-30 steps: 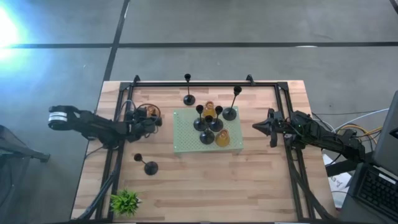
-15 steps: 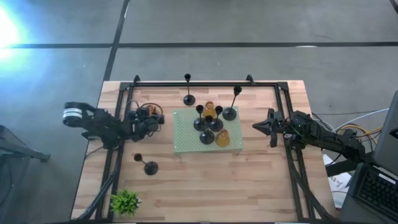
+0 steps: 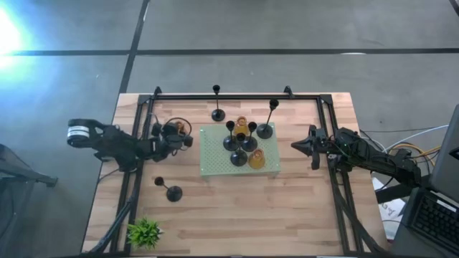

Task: Pick & Place candle stick holders
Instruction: Put the yellow glass on the shelf

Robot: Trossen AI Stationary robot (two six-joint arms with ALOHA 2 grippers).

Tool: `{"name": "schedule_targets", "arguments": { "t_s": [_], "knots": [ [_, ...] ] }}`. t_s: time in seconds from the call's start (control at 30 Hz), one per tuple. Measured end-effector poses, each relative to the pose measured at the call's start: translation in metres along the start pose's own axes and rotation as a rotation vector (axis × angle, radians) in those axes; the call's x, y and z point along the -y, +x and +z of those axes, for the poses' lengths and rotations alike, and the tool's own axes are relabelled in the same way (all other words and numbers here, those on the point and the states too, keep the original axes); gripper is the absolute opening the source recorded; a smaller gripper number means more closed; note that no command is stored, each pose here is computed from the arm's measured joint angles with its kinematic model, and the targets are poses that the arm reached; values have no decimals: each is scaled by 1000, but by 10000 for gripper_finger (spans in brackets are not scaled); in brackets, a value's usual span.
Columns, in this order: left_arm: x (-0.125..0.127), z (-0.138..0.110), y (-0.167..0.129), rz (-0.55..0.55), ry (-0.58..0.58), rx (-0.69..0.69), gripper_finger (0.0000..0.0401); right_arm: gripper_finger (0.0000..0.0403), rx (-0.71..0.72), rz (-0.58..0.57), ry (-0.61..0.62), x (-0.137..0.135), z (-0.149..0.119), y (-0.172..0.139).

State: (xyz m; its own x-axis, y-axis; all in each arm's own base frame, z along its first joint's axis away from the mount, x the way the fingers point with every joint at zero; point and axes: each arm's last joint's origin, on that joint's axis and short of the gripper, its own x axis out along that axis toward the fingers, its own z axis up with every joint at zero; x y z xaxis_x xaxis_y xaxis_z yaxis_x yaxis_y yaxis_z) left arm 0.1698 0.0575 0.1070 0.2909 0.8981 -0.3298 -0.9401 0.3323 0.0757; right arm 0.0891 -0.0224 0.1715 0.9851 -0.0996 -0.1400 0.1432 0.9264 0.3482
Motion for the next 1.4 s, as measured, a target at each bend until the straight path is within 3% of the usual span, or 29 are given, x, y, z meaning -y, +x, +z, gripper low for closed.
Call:
{"name": "schedule_targets", "arguments": {
  "t_s": [0.23, 0.5, 0.77, 1.07, 1.4],
  "knots": [
    [0, 14, -7, -135, 54, 6, 127, 8, 0, 0, 0, 0, 0, 0],
    [-12, 30, -20, -169, 101, 7, 127, 8, 0, 0, 0, 0, 0, 0],
    [-18, 65, -39, -380, 144, 30, 127, 8, 0, 0, 0, 0, 0, 0],
    [-31, 118, -64, -406, 224, 44, 127, 8, 0, 0, 0, 0, 0, 0],
    [-23, 141, -79, -841, 185, 142, 127, 8, -16, -5, 3, 1, -2, 0]
  ]
}}
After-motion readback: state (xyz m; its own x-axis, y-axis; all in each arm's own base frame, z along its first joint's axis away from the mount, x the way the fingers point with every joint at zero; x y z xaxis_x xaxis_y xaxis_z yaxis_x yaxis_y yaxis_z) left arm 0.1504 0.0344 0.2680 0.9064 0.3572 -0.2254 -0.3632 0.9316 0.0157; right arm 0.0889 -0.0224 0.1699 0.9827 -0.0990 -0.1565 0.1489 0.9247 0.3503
